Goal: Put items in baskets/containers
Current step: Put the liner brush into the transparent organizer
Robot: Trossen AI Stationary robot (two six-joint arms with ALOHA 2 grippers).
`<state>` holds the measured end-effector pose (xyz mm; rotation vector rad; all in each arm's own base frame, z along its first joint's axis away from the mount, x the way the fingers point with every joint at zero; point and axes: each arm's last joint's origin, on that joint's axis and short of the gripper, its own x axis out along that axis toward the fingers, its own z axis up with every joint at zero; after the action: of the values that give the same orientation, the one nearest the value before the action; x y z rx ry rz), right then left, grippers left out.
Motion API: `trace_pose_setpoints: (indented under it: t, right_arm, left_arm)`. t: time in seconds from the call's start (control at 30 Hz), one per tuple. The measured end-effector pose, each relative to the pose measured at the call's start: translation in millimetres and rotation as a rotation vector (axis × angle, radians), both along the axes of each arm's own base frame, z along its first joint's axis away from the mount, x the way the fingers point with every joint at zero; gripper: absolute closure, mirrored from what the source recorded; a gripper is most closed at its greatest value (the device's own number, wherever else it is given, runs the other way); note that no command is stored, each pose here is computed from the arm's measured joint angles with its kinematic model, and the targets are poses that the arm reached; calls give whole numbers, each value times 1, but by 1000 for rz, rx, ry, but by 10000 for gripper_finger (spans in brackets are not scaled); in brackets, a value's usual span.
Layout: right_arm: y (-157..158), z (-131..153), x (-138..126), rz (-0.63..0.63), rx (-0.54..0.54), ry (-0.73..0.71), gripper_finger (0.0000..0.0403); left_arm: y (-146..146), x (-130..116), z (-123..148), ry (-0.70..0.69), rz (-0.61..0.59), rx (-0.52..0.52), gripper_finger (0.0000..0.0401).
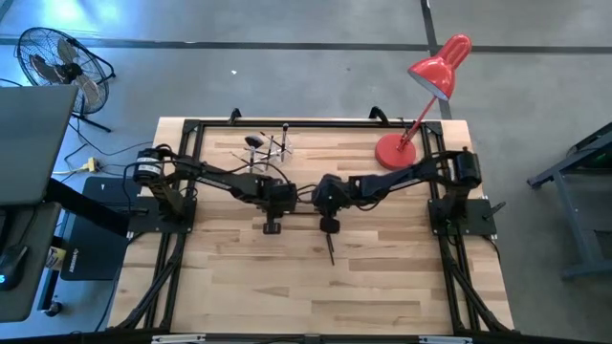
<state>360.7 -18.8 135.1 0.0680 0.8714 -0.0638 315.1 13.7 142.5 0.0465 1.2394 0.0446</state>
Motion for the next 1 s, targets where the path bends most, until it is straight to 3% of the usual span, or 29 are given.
trace_pose_setpoints:
  t: [0.23,0.63,1.0]
  right_arm:
    - [3,14,-5,-31,-101,7,311]
    - [33,17,-3,65,-269,-8,268]
    - [37,3,4,46,-256,-30,267]
  left_arm:
    - [0,7,12,8,6,-1,400]
    - [1,21,35,-51,37,-22,400]
    - [1,27,45,-90,98,-39,401]
